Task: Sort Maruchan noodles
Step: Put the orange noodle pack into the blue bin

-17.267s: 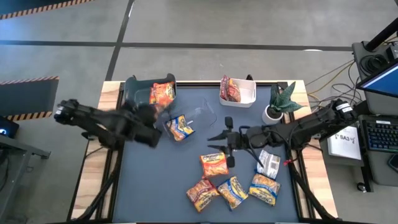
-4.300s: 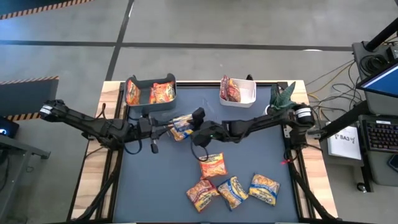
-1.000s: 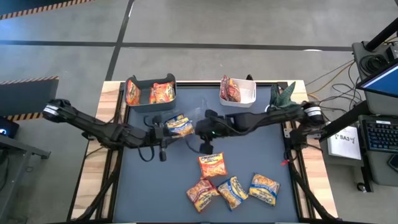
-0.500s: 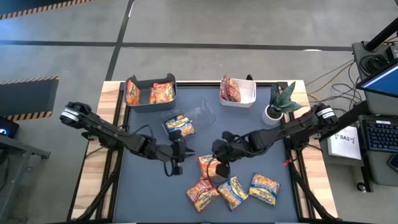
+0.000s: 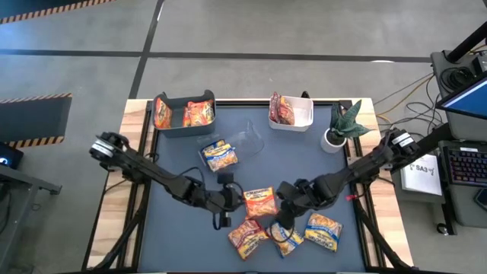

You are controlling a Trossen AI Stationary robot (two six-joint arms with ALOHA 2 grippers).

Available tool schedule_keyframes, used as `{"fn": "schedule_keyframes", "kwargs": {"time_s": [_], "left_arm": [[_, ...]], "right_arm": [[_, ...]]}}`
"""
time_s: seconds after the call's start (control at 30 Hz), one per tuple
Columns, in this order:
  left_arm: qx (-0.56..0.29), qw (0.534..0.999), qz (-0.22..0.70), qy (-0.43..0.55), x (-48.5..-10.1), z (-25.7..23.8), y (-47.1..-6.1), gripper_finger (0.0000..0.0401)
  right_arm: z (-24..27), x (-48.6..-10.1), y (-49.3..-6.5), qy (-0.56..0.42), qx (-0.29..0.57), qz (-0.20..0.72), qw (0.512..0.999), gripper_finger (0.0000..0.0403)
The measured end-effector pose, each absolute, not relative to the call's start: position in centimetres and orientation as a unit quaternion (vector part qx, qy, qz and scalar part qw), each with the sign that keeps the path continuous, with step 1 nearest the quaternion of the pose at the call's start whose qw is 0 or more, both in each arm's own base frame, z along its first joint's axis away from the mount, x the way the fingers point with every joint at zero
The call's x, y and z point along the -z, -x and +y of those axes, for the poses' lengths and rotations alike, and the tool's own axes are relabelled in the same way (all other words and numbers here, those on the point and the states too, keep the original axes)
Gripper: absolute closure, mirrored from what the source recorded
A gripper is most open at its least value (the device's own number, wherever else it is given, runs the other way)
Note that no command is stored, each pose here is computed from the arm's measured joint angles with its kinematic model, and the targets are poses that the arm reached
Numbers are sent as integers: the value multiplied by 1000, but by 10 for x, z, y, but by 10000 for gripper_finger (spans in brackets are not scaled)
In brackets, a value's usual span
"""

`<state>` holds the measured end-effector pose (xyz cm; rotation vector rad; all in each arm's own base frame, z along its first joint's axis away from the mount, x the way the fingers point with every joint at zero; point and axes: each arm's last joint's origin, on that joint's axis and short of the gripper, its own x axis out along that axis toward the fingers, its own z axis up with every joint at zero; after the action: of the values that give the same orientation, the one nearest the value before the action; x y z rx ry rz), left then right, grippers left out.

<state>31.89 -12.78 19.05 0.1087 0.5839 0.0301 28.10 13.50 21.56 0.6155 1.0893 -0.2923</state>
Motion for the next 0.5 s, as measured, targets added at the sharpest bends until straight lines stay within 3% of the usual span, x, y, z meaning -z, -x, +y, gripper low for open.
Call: {"fn": "schedule_keyframes", "kwargs": {"time_s": [0.5], "left_arm": [[-18, 941, 332, -72, -142, -139, -344, 364]], "right_arm": [[128, -172, -269, -327, 151, 449, 818, 153]]}}
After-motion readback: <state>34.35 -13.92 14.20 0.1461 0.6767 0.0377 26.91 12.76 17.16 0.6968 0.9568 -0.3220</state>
